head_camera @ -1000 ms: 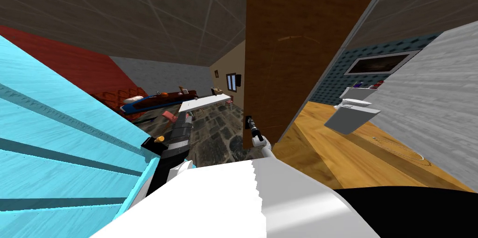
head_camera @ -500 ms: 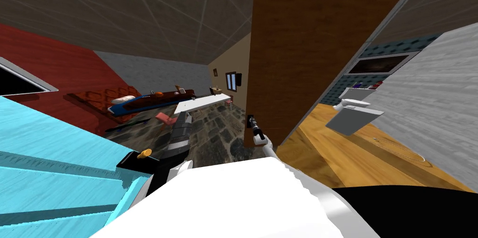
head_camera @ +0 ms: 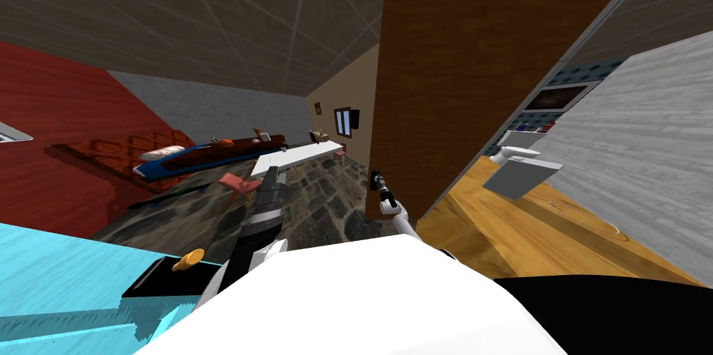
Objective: Push the door open
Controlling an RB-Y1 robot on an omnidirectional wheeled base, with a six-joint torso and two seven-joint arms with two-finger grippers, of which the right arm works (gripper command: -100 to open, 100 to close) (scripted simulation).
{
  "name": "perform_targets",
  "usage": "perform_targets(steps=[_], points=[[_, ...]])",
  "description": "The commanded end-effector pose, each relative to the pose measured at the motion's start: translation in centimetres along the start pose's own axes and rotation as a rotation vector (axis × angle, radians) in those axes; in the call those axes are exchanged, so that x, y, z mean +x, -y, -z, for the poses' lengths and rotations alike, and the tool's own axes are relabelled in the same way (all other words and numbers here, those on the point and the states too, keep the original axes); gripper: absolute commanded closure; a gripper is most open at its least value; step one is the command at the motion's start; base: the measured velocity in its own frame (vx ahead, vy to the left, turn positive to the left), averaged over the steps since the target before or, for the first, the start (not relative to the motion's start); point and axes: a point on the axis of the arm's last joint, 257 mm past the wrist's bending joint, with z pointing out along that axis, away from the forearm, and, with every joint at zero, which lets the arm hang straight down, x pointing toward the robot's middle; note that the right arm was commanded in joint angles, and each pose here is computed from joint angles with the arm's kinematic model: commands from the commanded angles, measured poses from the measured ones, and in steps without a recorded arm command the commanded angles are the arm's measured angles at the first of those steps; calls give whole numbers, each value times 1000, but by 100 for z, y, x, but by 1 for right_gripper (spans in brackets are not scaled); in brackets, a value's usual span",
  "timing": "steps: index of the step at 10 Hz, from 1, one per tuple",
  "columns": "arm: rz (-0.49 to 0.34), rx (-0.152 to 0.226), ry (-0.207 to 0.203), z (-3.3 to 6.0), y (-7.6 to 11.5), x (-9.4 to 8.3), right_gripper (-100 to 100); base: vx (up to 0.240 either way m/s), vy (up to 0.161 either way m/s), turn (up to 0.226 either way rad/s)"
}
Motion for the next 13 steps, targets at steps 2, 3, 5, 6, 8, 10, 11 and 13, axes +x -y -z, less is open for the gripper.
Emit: perform_targets(steps=[2, 3, 5, 6, 8, 10, 11, 13], points=[[5, -7, 39, -4, -57, -241, 100, 144, 95, -59], [4, -7, 55, -7, -58, -318, 100, 122, 85, -71], [1, -6, 78, -8, -57, -429, 100, 131, 91, -71], [-2, -5, 93, -8, -56, -499, 100, 168, 122, -102], [-9, -4, 121, -5, -52, -624, 100, 172, 128, -100], [-16, -2, 145, 2, -45, -729, 100, 206, 129, -93], [-20, -1, 156, 6, -40, -772, 100, 210, 128, -97], [-30, 1, 179, 16, -28, -857, 100, 189, 119, -86]])
